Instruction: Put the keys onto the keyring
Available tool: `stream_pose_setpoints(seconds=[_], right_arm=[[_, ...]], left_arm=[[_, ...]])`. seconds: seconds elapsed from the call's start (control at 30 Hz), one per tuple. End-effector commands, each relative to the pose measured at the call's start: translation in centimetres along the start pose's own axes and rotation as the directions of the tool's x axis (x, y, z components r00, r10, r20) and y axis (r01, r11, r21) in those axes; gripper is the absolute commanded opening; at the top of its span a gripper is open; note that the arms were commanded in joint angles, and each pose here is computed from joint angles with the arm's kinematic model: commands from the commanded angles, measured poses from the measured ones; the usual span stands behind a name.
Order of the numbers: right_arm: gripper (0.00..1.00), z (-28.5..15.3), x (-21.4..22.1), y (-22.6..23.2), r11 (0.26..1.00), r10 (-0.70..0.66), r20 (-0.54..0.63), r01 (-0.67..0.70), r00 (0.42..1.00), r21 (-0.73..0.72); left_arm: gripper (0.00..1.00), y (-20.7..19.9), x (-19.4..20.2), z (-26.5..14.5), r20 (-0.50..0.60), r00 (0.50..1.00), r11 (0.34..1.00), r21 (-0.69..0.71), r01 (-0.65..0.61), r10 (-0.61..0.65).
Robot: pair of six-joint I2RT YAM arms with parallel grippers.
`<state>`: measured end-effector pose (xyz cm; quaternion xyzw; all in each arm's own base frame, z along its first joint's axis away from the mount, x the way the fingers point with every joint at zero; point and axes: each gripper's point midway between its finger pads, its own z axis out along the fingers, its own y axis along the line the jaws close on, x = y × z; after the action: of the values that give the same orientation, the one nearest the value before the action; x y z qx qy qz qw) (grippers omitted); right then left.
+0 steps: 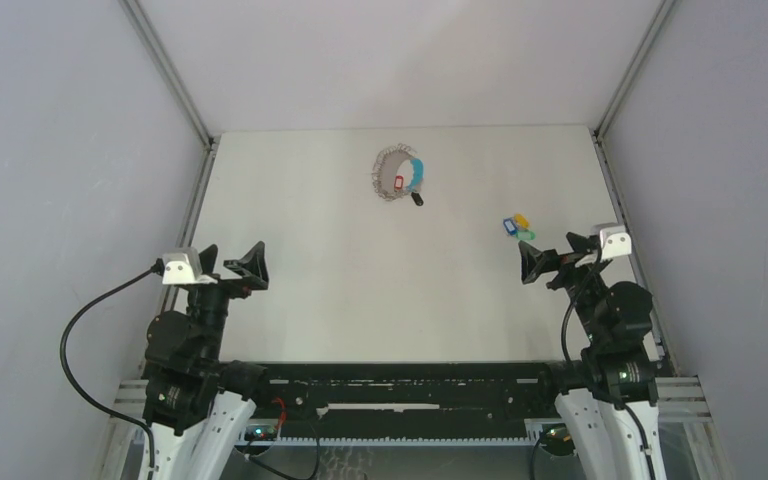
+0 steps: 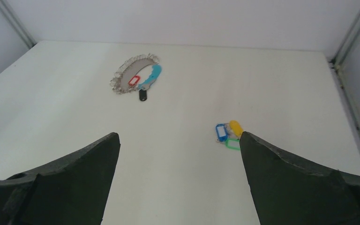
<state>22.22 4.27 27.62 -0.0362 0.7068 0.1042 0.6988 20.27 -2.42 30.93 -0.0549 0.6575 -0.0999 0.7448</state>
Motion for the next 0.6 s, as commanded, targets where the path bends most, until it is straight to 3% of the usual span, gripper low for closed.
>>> stream_pose_setpoints(seconds=[0.0,0.13,0.57], right_arm=[[1.00,1.5,-0.2,2.5,0.990,0.041,-0.040,-0.046,0.998,-0.134],[0.95,4.4,1.8,4.2,0.974,0.067,-0.135,-0.094,0.989,-0.204],[0.78,16.1,10.6,11.0,0.943,-0.049,-0.347,-0.071,0.937,-0.324]], left_arm=[[1.00,-0.6,-0.4,0.0,0.025,1.000,0.999,0.041,-0.019,0.018],[1.00,-0.8,-0.1,0.1,0.015,1.000,0.998,0.052,-0.023,0.022],[1.00,-0.6,0.7,0.6,-0.020,0.999,0.999,0.037,-0.039,0.040]])
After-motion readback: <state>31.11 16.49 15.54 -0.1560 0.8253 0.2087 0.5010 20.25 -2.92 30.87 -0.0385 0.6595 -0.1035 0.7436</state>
